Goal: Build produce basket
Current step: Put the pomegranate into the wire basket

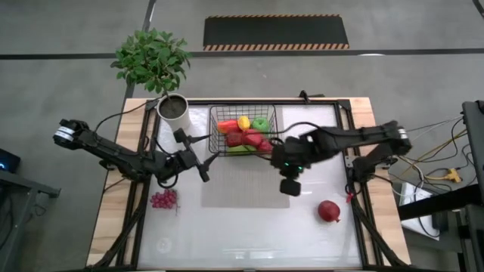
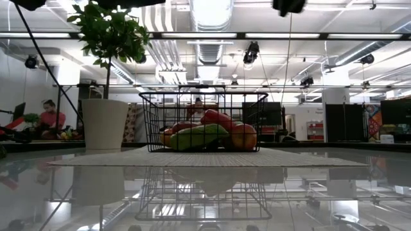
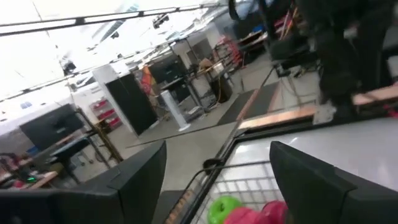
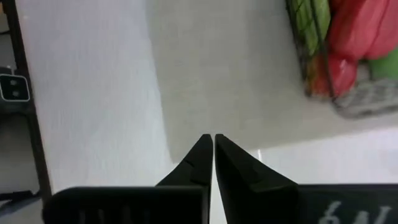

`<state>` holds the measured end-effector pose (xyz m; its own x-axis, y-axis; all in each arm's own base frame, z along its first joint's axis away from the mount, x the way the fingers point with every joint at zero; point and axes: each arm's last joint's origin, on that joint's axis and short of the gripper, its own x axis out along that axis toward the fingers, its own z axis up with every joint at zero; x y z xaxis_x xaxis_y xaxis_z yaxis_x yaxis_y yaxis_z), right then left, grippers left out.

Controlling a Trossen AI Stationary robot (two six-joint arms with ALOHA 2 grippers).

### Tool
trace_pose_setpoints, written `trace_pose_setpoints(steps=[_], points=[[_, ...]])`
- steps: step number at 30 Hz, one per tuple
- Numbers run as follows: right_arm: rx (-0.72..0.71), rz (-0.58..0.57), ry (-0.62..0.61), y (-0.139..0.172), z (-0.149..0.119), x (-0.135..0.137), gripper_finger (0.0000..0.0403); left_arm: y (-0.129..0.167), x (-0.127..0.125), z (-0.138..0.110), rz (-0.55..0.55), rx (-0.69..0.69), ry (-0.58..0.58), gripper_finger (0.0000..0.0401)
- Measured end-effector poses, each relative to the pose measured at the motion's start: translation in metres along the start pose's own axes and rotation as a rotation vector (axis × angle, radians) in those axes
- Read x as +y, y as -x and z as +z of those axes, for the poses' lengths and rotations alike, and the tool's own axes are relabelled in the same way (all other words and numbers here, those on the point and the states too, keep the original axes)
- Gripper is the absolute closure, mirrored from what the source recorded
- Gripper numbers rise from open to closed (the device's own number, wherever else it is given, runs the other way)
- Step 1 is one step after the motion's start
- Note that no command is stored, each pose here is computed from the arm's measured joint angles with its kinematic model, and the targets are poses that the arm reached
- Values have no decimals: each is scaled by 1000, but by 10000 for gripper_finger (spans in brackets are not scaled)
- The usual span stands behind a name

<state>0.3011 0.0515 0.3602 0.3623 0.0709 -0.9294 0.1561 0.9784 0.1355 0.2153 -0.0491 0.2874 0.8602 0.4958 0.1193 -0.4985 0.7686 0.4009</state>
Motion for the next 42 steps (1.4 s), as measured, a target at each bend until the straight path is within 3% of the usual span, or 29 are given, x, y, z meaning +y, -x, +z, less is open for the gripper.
trace_pose_setpoints(steps=[6, 10, 15, 18, 22, 27, 33, 38, 42], points=[[-3, 8, -79, -10, -50, 6, 394, -7, -8, 4, -155, -49, 105, 160], [-157, -18, -39, -17, -73, 5, 394, -16, -15, -1, -237, -51, 167, 198], [-358, 13, 73, -32, -90, -2, 394, -38, -15, -1, -194, -2, 236, 258], [-382, 20, 48, -41, -102, -11, 394, -52, -17, 1, -197, 75, 202, 297], [-275, 4, -192, -51, -121, -21, 394, -66, -23, 6, -222, 159, 132, 347], [49, -8, -527, -57, -153, -18, 394, -75, -28, 14, -229, 155, 62, 389], [264, -125, -676, -50, -173, 2, 394, -77, -27, 18, -224, 129, 25, 399], [394, -66, -756, -46, -171, 25, 381, -76, -27, 19, -223, 126, 10, 399], [455, -57, -755, -47, -168, 41, 337, -76, -27, 18, -223, 125, -15, 399]])
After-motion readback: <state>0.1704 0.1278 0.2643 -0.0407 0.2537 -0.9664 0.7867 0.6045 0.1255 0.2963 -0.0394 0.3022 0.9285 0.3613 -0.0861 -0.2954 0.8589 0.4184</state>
